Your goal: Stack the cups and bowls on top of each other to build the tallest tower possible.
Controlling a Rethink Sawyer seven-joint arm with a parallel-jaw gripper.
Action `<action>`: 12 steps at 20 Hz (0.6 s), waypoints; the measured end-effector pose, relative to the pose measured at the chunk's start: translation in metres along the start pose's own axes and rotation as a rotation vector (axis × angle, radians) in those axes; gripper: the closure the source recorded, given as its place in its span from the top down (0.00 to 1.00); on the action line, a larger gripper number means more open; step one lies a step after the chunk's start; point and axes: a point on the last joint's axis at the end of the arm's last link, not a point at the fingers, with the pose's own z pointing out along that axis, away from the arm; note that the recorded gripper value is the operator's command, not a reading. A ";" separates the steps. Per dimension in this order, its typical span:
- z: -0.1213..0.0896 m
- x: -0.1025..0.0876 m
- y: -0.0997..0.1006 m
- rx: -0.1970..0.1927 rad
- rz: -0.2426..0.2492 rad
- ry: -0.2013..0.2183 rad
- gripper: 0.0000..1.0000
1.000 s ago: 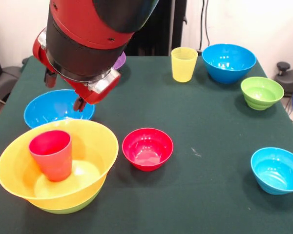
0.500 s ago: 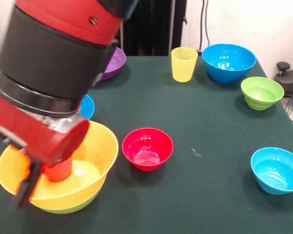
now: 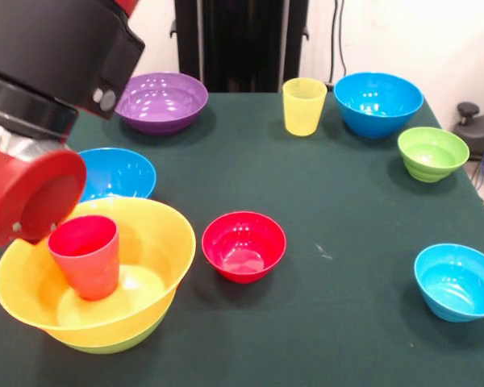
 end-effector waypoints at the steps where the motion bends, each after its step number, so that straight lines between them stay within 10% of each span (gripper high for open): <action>1: -0.001 0.000 -0.001 0.004 0.000 0.008 1.00; 9: -0.020 0.028 -0.002 0.119 -0.047 0.250 1.00; 12: -0.037 0.053 0.003 0.158 -0.032 0.468 1.00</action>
